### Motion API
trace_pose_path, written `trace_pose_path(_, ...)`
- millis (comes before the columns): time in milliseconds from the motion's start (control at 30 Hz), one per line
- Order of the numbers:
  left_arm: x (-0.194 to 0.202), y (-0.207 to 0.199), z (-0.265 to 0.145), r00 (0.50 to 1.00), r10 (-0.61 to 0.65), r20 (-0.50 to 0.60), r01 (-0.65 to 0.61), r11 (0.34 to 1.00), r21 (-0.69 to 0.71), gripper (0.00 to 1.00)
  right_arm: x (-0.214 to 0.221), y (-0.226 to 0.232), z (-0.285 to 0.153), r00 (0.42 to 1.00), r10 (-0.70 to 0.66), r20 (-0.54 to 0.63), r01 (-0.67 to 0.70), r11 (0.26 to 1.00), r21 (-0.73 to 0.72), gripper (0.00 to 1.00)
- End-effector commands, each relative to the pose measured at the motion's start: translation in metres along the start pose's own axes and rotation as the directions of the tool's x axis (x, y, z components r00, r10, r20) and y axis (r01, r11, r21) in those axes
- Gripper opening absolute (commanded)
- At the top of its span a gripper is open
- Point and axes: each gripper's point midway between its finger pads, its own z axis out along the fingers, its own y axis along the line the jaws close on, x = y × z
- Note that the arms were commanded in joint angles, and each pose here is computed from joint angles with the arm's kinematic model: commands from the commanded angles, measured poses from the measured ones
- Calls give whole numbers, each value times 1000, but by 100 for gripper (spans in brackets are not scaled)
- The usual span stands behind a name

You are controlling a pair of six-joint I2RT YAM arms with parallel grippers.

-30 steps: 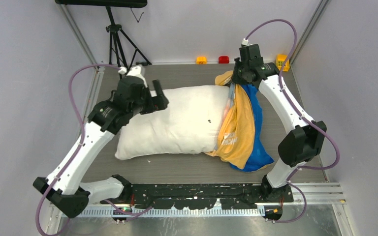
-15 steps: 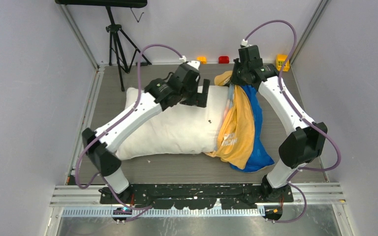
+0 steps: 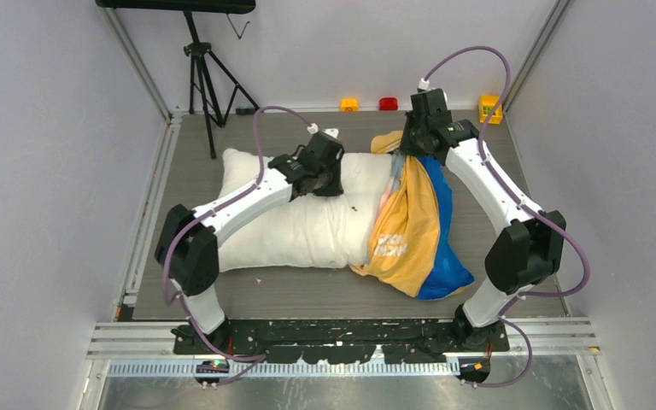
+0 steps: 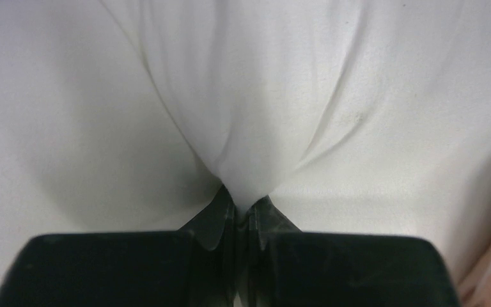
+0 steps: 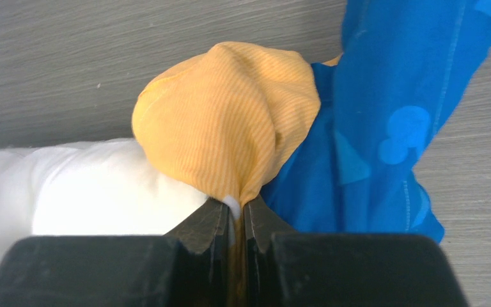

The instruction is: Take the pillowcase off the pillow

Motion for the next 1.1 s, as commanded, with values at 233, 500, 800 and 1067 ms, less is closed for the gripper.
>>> trace_pose_path(233, -20, 164, -87, 957, -220, 188, 263, 930, -255, 0, -57, -135, -64, 839, 246, 485, -470, 777, 419, 6)
trace_pose_path(500, -23, 191, -131, 912, -236, 334, 343, 886, -311, 0, -58, -137, -75, 784, 323, 531, -542, 772, 331, 5)
trace_pose_path(800, -26, 223, -167, 874, -218, 435, 409, 813, -414, 0, -60, -141, -89, 755, 340, 561, -574, 755, 316, 6)
trace_pose_path(1067, -29, 202, -153, 879, -241, 411, 381, 874, -300, 0, -63, -47, -67, 905, 283, 317, -279, 959, -59, 21)
